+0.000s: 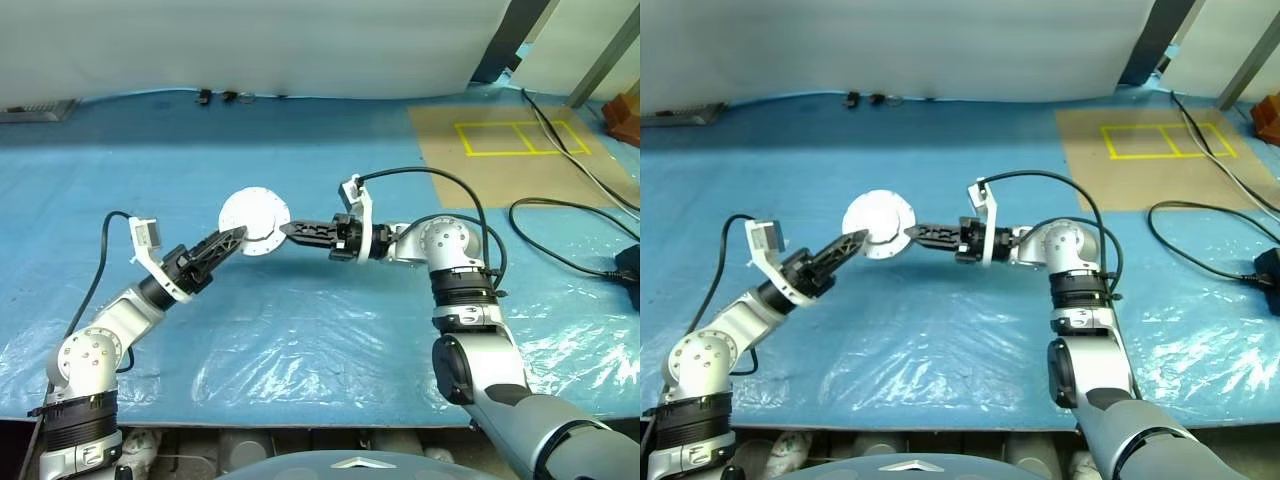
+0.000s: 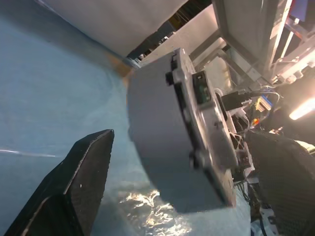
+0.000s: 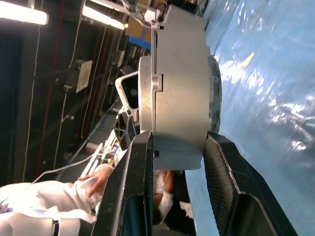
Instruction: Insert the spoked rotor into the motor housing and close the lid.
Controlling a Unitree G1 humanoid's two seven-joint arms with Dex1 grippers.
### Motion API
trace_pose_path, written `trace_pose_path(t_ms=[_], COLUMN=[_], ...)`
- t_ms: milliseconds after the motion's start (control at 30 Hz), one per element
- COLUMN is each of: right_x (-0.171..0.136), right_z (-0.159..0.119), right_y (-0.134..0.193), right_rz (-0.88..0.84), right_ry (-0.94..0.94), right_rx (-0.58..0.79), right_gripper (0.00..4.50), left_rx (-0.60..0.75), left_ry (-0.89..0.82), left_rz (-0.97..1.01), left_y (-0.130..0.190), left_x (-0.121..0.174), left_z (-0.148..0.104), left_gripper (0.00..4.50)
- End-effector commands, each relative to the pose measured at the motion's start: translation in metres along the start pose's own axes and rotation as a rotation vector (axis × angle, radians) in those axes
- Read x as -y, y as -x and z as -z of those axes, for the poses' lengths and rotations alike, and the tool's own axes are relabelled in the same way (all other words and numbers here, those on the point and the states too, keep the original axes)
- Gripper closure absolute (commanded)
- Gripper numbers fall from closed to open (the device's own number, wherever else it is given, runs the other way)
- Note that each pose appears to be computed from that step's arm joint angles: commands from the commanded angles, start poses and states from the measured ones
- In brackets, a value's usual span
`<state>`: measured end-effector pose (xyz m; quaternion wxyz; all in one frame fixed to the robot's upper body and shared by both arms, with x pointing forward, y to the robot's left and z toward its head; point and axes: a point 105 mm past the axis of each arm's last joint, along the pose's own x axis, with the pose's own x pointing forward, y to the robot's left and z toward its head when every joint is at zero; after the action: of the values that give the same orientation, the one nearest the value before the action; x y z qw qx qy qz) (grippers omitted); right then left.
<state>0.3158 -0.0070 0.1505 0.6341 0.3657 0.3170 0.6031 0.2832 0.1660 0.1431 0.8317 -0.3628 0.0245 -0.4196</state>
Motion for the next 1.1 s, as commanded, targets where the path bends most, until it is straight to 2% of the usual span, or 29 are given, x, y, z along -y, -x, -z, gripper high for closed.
trace_pose_path(t_ms=[33, 200, 400, 500, 600, 633, 767, 1033, 1067, 1100], right_x=[-0.022, -0.021, -0.019, -0.018, -0.016, -0.016, -0.015, -0.006, -0.005, -0.005], right_z=[-0.009, -0.008, -0.007, -0.007, -0.006, -0.006, -0.005, -0.008, -0.008, -0.009], right_y=[-0.001, -0.001, -0.002, -0.001, -0.002, -0.002, -0.003, -0.007, -0.007, -0.007], right_rz=[-0.091, -0.086, -0.074, -0.067, -0.06, -0.06, -0.057, 0.023, 0.026, 0.025], right_ry=[0.061, 0.06, 0.055, 0.054, 0.049, 0.048, 0.042, 0.122, 0.124, 0.123], right_rx=[0.022, 0.018, 0.012, 0.012, 0.01, 0.011, 0.009, 0.049, 0.055, 0.058], right_gripper=[3.37, 3.37, 3.37, 3.37, 3.37, 3.37, 3.37, 3.37, 2.69, 2.43], left_rx=[0.016, 0.015, 0.046, 0.074, 0.075, 0.082, 0.104, 0.078, 0.078, 0.078], left_ry=[-0.028, 0.003, 0.053, 0.066, 0.065, 0.069, 0.08, 0.087, 0.081, 0.076], left_rz=[0.046, 0.038, 0.091, 0.061, 0.028, 0.016, 0.072, 0.016, 0.007, 0.001], left_y=[-0.002, -0.008, -0.032, -0.033, -0.034, -0.035, -0.04, -0.048, -0.048, -0.047], left_x=[0.012, 0.009, 0.021, 0.017, 0.014, 0.013, 0.026, 0.024, 0.022, 0.022], left_z=[-0.006, -0.001, 0.002, -0.002, -0.004, -0.006, -0.011, -0.004, -0.005, -0.005], left_gripper=[0.05, 0.05, 0.05, 0.64, 1.51, 1.64, 1.72, 1.79, 1.8, 1.83])
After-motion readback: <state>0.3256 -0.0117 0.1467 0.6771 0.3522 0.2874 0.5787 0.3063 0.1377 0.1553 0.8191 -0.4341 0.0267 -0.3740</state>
